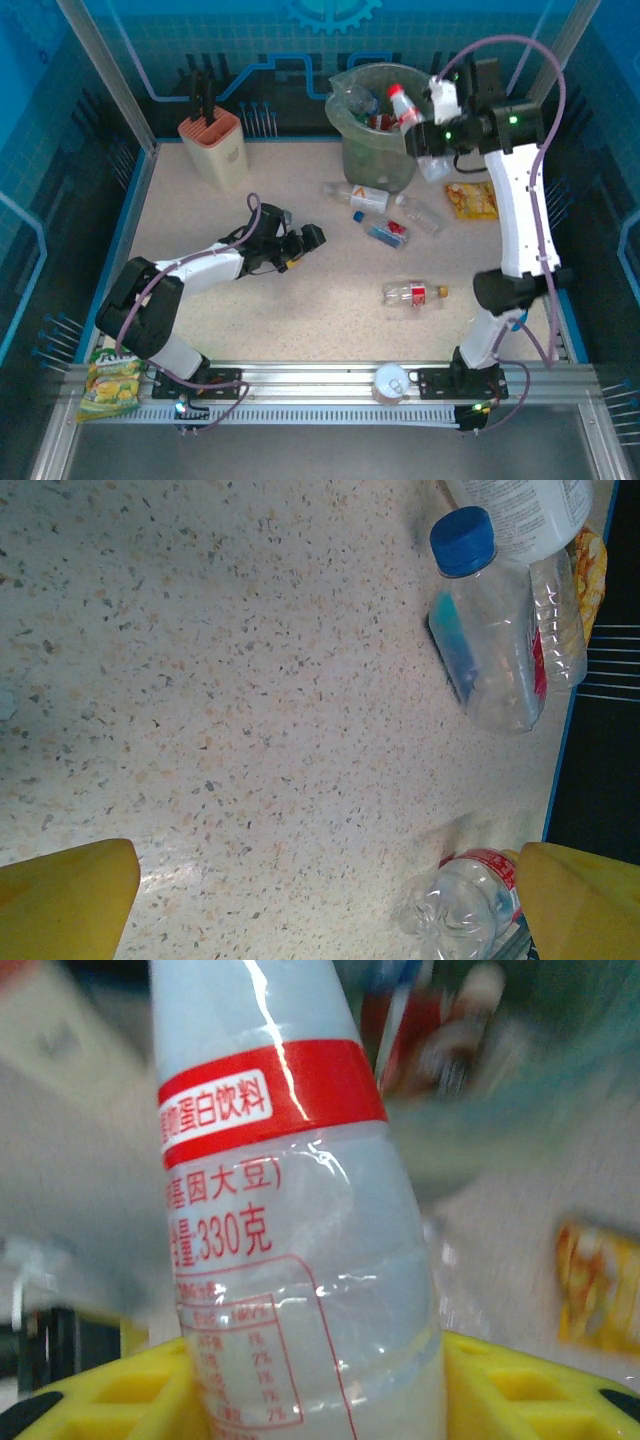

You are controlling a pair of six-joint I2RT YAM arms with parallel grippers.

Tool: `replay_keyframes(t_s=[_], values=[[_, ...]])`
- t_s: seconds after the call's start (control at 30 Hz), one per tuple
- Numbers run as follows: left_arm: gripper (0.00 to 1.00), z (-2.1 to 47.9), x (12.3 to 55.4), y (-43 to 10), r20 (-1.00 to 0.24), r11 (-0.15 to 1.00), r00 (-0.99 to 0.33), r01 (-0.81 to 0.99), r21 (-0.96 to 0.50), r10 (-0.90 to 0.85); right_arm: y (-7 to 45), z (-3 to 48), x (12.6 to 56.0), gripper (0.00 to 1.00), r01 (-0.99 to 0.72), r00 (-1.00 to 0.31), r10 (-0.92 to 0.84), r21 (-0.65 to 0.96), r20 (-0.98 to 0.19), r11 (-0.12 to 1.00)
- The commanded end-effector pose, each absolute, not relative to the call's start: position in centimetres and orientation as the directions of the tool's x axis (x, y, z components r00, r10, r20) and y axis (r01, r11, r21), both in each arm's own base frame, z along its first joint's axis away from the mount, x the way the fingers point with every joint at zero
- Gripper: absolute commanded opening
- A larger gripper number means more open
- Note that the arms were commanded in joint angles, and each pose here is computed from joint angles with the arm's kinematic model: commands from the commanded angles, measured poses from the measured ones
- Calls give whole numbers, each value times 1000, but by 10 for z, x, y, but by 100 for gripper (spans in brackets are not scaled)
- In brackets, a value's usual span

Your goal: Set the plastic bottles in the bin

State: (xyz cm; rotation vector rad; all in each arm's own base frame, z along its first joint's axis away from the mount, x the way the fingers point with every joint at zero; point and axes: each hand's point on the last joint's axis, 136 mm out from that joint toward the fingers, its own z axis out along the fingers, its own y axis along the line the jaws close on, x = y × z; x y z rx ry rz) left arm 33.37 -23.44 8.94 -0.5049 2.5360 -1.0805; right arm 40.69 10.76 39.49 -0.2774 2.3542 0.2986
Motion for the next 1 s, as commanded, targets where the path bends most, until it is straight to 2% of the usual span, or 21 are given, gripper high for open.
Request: replay_keyframes(t_s=[0.0,0.1,0.23,0.53,0.7,0.83,0.97], values=[[97,101,340,-238,-156,617,-875,-187,-764,-458,99,391,442,51,-259,-703,-59,178,-709,949],[97,107,337,-235,-163,613,-869,-186,-768,-468,97,400,479,51,-252,-640,24,239,-768,938],[97,113,334,-229,-184,623,-861,-180,-762,-474,103,425,517,49,-286,-491,119,289,-863,914],[97,117,332,-225,-199,626,-851,-181,-759,-486,98,438,565,48,-274,-392,233,355,-890,894],[97,117,333,-226,-190,621,-852,-185,-762,-487,89,420,591,48,-227,-361,221,315,-906,922],[97,124,331,-226,-193,625,-855,-180,-760,-482,94,410,606,48,-225,-321,142,221,-936,949],[97,129,326,-218,-217,649,-848,-180,-739,-483,92,389,621,48,-199,-342,119,196,-932,960]])
